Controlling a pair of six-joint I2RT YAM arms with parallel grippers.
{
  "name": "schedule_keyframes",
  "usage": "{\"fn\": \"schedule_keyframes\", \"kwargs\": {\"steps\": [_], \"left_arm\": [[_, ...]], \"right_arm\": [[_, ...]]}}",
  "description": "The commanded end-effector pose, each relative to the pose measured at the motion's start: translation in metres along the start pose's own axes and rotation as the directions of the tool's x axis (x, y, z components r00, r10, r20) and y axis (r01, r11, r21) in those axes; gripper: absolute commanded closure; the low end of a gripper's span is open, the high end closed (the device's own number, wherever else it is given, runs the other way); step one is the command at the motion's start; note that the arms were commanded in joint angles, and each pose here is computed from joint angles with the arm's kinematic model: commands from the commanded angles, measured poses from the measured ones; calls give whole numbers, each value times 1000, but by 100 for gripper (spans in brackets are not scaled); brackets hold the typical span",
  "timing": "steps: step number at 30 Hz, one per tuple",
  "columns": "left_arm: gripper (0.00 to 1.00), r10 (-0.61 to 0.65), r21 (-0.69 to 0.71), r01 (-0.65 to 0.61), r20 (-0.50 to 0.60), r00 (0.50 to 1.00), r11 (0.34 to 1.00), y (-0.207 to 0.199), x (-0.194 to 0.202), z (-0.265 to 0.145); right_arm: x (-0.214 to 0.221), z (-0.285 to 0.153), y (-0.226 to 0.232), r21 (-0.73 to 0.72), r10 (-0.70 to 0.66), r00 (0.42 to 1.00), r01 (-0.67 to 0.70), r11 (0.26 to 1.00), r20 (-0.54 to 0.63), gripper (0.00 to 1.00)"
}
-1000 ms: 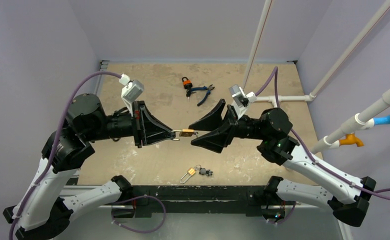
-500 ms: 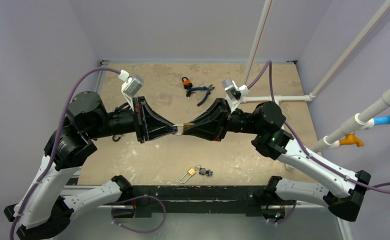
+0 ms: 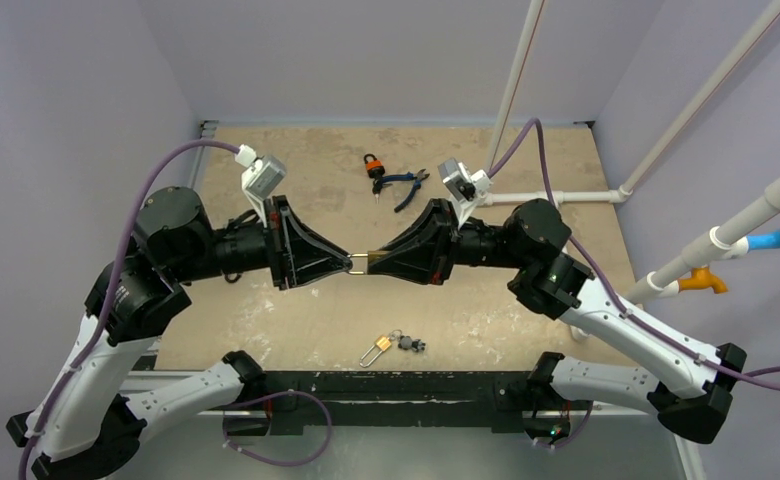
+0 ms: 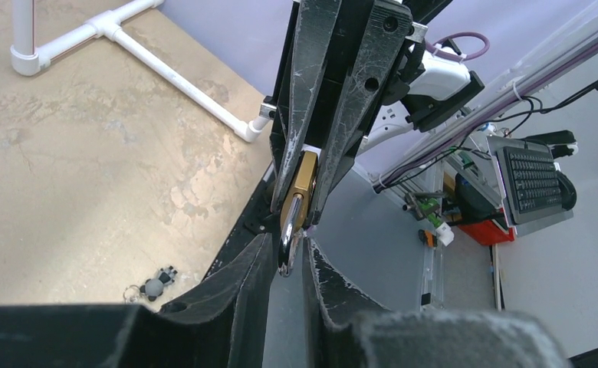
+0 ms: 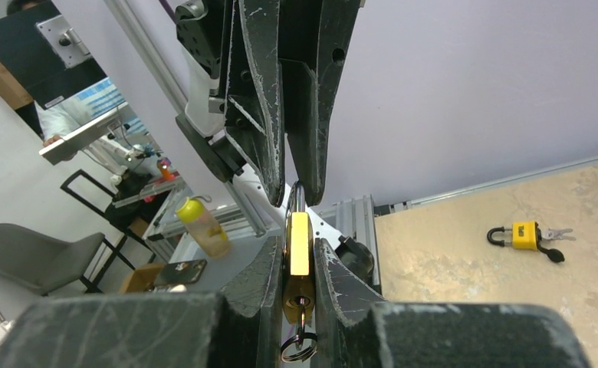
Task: Lock with the key
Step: Lock the lock.
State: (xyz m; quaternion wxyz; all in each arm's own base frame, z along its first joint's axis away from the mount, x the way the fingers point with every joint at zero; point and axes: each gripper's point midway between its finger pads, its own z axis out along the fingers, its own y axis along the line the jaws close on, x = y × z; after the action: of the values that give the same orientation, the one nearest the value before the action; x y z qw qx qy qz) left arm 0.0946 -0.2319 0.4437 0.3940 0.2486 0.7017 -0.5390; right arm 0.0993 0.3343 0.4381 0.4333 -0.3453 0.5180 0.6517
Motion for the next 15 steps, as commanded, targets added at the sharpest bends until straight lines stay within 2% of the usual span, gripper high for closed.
{"fn": "schedule_keyframes", "kwargs": {"steps": [1,10,15], "left_arm": [[80,36,11,-36,13,999,999,0,-1,-1],[87,41,1,-41,-15,999,999,5,4,2],[100,41,-19,-41,-23,999,999,11,5,6]], "right_arm": [[-29,-3,22,-42,-64,996,66,997,57,100],[-29,0,19,-38,-62,997,64,997,45,100],[-27,1,18,-40,-57,998,58,997,32,100]]}}
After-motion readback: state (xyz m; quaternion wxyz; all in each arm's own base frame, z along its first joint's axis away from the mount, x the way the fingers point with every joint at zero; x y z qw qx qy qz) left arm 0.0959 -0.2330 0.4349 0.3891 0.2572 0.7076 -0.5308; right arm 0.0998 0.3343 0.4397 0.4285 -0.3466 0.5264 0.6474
